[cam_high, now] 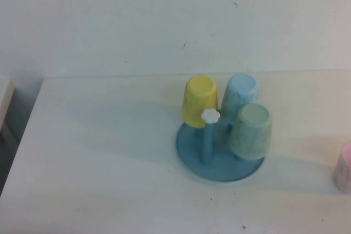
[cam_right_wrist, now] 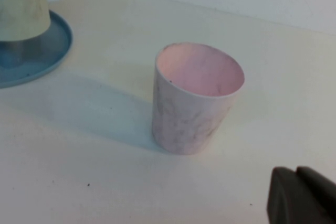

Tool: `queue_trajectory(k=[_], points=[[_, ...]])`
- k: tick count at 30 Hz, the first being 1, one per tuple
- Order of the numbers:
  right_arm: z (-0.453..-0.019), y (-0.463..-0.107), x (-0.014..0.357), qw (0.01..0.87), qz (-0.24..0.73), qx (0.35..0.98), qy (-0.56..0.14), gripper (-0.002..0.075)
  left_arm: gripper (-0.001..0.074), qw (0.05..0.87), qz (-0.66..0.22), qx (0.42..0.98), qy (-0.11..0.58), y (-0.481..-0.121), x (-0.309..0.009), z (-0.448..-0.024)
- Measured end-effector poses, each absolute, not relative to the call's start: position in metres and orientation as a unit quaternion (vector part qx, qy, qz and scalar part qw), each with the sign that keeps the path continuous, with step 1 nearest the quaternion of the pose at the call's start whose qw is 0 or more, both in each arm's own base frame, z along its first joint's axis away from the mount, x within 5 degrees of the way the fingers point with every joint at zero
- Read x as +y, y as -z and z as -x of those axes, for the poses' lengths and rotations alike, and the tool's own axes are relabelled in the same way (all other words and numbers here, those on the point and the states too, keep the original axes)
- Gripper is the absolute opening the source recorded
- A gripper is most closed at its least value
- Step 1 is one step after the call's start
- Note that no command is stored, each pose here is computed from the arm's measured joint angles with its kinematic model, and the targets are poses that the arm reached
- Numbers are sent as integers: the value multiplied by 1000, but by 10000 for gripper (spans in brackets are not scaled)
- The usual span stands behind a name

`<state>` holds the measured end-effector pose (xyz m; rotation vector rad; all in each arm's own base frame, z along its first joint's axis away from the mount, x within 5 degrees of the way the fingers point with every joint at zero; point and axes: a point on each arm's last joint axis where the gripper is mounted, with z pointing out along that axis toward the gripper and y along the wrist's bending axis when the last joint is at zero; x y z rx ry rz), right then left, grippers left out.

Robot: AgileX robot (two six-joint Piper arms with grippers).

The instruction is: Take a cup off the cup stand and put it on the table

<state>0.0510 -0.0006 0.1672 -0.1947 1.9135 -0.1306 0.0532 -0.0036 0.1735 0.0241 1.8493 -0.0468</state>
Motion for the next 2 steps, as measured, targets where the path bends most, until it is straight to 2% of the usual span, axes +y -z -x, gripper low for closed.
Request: queue_trajectory(k=[2], points=[[-51,-167,-1,570,83,815,56,-1,-2,602,-10,798,21,-174,-4,-53]])
